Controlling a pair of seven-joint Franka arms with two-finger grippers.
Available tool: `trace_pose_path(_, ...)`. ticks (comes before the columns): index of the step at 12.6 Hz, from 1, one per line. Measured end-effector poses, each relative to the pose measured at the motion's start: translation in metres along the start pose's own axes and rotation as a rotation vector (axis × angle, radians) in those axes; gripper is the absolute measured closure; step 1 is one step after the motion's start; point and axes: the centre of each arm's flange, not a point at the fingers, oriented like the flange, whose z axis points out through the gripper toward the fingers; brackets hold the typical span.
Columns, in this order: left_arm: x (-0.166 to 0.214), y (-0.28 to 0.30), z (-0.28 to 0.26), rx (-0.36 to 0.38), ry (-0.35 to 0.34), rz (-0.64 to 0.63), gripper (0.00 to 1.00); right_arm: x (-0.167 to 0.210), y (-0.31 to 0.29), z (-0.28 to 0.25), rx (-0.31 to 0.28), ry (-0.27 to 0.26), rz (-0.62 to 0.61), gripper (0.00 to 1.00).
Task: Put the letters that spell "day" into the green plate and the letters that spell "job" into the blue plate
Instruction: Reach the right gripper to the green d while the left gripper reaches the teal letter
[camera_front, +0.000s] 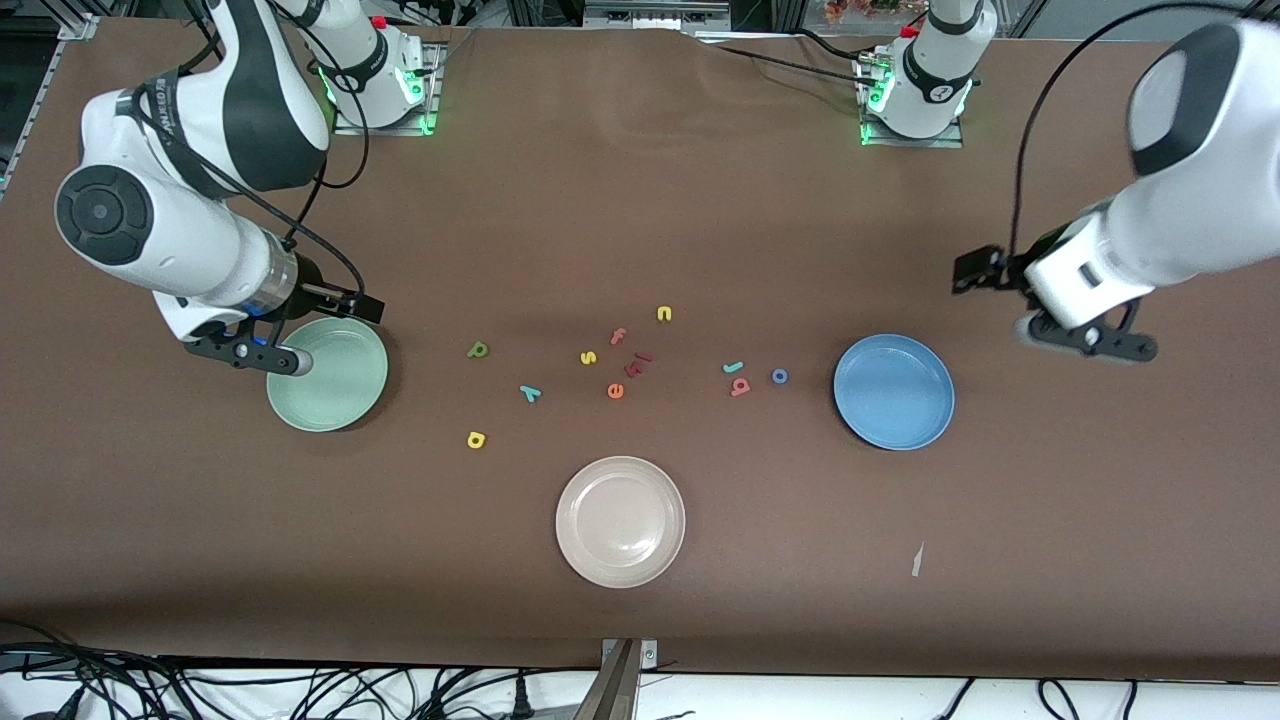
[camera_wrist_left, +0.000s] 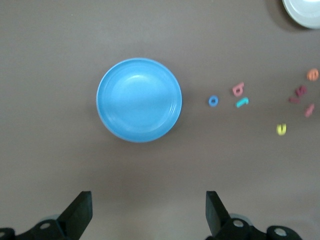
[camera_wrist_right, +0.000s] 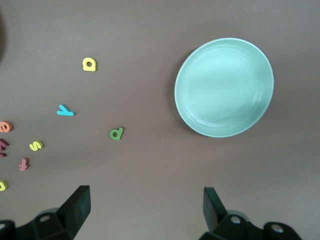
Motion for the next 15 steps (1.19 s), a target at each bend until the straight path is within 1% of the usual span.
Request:
trace_pose_path(1, 0.015, 0.019, 0.02, -0.002, 0.014, -0.034, 0.0, 0.001, -0.008, 0.007, -0.002, 0.003, -0.01, 0.0)
trace_pose_path(3, 0.035, 0.07, 0.065, -0.001, 0.021, -0.122, 0.0, 0.005, -0.024, 0.028, -0.012, -0.004, -0.027, 0.0)
trace_pose_path(5, 0.044, 0.118, 0.105, 0.0, 0.027, -0.203, 0.0, 0.01, -0.032, 0.047, -0.021, -0.012, -0.032, 0.0)
trace_pose_path(7, 0.05, 0.159, 0.146, -0.004, 0.039, -0.284, 0.0, 0.014, -0.044, 0.063, -0.01, -0.003, -0.026, 0.0)
trace_pose_path(9, 0.054, 0.191, 0.194, -0.003, 0.041, -0.349, 0.0, 0.012, -0.063, 0.083, -0.006, 0.017, 0.027, 0.0)
trace_pose_path(11, 0.058, 0.206, 0.236, 0.0, 0.038, -0.369, 0.0, 0.003, -0.078, 0.105, -0.003, 0.033, 0.084, 0.0)
trace_pose_path(12, 0.06, 0.208, 0.252, 0.001, 0.034, -0.37, 0.04, 0.0, -0.079, 0.115, -0.004, 0.034, 0.11, 0.0)
trace_pose_path(13, 0.061, 0.21, 0.267, 0.005, 0.027, -0.367, 0.16, -0.003, -0.077, 0.123, -0.007, 0.03, 0.137, 0.0)
trace_pose_path(14, 0.06, 0.214, 0.28, 0.01, 0.02, -0.361, 0.24, -0.005, -0.075, 0.131, -0.011, 0.024, 0.165, 0.0)
trace_pose_path(15, 0.057, 0.218, 0.291, 0.011, 0.02, -0.354, 0.25, -0.009, -0.075, 0.139, -0.013, 0.02, 0.192, 0.0)
